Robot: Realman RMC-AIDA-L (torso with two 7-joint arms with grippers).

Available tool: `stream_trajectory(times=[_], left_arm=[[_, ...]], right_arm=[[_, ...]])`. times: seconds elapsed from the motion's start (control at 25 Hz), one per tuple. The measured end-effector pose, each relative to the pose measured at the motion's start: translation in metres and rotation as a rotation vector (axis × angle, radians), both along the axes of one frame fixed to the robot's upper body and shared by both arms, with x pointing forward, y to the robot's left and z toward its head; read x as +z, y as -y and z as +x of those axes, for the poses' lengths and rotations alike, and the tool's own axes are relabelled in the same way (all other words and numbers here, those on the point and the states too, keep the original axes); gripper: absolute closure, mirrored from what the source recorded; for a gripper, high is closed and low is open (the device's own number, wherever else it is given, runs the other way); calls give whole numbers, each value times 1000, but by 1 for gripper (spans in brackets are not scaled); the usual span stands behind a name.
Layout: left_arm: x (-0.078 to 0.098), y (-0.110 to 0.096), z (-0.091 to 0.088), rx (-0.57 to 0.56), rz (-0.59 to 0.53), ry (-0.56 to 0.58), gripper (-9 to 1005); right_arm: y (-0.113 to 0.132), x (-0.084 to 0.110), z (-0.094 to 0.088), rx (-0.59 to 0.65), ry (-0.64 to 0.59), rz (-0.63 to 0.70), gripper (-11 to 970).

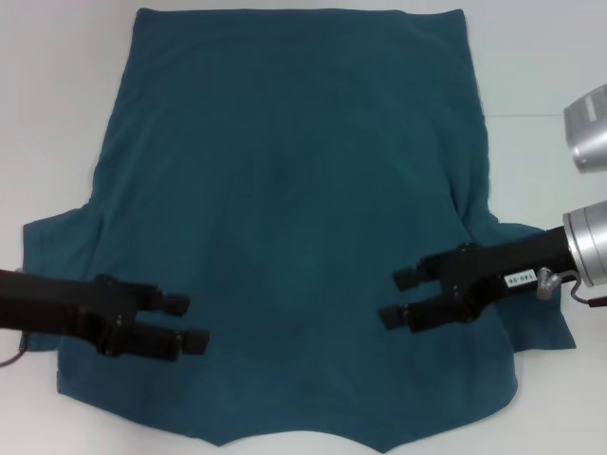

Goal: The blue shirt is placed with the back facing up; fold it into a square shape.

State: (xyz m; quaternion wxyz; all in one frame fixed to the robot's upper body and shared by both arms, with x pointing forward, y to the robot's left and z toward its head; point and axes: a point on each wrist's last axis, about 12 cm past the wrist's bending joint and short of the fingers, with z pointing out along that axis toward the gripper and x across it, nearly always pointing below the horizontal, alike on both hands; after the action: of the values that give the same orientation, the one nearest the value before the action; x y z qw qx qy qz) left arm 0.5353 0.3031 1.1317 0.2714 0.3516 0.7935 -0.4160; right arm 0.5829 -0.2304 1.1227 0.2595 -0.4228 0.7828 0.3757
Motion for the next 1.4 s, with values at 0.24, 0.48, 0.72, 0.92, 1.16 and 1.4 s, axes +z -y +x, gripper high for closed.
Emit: stream_trajectory(times=[0.24,0.48,0.72,0.92,1.16,1.4], left_arm=[[2,-26,14,307,-28,-132,182],[2,-72,6,657,-197,-322,183],[-22,-105,-8,918,-282,-422,183],[-38,-113,-15,1020,-290,-448,183],[-48,-110,-15,1022,-267,-429,183],[-59,-105,-14,1034,-252,-441,183]], right_arm=[[11,12,16,-205,-76,59,169],[23,30,33,-427,-239,147,168],[45,38,49,-628,-319,191,168],[60,36,52,-684,-353,239,169],[64,34,50,-694,-360,243,169],[65,33,50,-699,-362,247,169]])
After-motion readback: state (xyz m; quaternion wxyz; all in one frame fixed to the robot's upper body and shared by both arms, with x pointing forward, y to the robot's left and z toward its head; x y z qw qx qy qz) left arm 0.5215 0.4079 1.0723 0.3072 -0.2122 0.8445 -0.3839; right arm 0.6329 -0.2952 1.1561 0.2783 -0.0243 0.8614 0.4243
